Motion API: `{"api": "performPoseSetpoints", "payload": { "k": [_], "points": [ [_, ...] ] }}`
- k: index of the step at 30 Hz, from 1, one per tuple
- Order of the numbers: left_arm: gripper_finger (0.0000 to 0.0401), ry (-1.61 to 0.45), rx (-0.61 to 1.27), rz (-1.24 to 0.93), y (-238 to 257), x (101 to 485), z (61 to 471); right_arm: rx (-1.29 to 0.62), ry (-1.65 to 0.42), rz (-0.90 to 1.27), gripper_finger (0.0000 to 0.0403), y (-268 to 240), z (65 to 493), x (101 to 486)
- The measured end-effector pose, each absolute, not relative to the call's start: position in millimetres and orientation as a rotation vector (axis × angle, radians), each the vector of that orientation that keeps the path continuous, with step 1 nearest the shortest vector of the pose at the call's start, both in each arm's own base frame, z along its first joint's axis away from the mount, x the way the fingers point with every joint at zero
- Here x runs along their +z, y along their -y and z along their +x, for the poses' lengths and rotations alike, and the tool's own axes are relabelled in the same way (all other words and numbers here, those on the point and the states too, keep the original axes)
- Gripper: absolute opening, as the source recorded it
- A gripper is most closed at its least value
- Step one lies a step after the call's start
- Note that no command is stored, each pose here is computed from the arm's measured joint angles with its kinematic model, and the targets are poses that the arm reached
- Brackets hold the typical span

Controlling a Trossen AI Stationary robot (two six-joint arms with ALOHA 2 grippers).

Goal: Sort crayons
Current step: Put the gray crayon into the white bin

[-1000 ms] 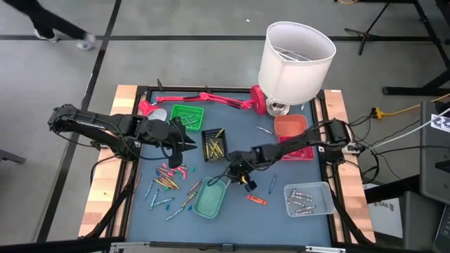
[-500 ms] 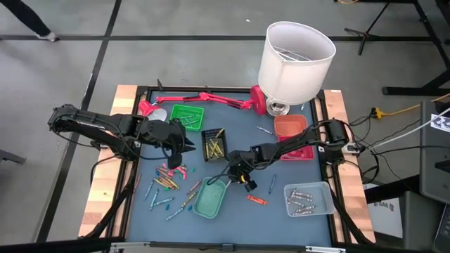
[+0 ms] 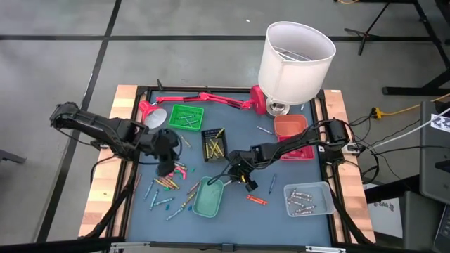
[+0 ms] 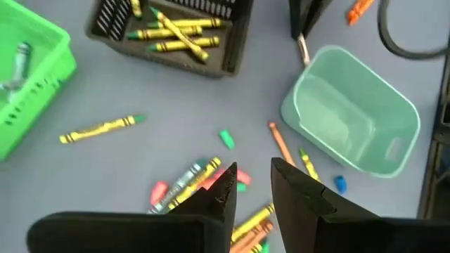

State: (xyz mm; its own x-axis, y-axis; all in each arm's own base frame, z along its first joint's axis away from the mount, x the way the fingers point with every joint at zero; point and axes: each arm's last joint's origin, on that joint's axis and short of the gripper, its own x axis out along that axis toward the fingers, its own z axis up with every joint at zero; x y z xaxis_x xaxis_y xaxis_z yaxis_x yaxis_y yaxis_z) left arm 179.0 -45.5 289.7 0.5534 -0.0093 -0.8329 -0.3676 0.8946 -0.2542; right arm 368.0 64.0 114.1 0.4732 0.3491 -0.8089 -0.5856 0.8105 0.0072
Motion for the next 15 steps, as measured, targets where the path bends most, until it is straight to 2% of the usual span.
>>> {"api": "performPoseSetpoints", "payload": {
  "k": [8, 15],
  "points": [
    [0.0073, -1.033, 0.250, -0.547, 66.1, 286.5, 166.8, 0.577, -0.918, -0.290, 0.0006, -63.0, 361.8, 127.7],
    [0.0073, -1.084, 0.286, -0.634, 81.9, 284.1, 155.0, 0.581, -0.952, -0.286, 0.0012, -61.4, 350.4, 147.9]
  ]
}}
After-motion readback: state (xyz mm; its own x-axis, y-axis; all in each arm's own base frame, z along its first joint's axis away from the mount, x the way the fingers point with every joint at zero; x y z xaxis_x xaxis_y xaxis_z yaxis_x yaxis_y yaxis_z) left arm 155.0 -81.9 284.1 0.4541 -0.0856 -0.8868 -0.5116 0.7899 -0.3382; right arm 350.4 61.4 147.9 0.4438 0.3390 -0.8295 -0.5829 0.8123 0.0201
